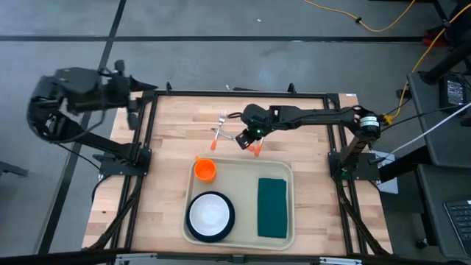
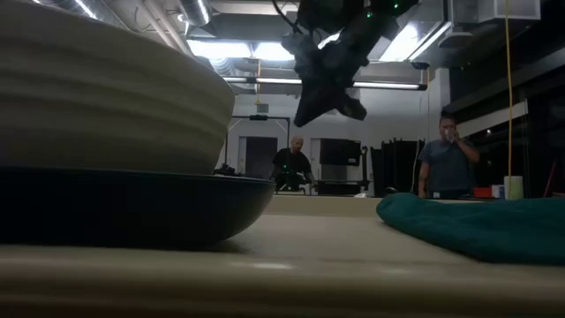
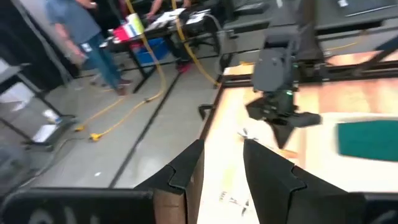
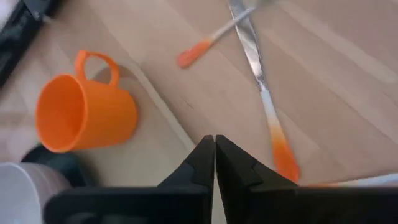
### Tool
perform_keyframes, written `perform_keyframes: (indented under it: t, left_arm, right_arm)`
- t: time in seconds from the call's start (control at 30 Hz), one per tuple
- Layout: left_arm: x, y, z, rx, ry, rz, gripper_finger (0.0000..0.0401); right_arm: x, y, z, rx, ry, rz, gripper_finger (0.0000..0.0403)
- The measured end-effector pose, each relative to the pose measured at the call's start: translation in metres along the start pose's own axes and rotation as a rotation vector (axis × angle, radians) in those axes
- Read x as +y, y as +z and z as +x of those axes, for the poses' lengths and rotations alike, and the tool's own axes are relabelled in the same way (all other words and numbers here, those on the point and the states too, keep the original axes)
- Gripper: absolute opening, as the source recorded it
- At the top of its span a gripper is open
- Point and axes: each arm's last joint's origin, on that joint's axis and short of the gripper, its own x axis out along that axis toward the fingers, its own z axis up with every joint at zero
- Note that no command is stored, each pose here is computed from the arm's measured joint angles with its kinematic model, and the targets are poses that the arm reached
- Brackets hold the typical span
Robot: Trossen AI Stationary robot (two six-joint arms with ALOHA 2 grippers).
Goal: Set up tray
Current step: Put the knife on the napkin
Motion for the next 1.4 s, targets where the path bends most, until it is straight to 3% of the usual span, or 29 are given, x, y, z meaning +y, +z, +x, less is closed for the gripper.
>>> perform_keyframes:
  t: [0.27, 0.53, 0.8, 1.1, 1.4]
  left_arm:
    - [-0.014, 0.004, 0.037, 0.002, 0.045, 0.01, 0.0105]
    - [-0.015, 0.012, 0.084, 0.089, 0.146, -0.009, 0.0107]
    - [-0.011, 0.011, 0.114, 0.137, 0.054, -0.042, 0.0102]
    - [0.008, 0.01, 0.108, 0.114, 0.067, -0.026, 0.0102]
    - [0.025, 0.01, 0.09, 0.052, 0.098, -0.042, 0.0099]
  right_arm:
    - [-0.018, 0.0, 0.029, 0.104, -0.011, -0.12, 0.0069]
    - [-0.035, 0.01, 0.061, 0.184, -0.043, -0.254, 0.0103]
    - [-0.025, 0.031, 0.08, 0.244, -0.077, -0.437, 0.015]
    - [-0.026, 0.042, 0.12, 0.389, -0.138, -0.458, 0.0211]
    - [-0.028, 0.044, 0.133, 0.403, -0.191, -0.438, 0.0219]
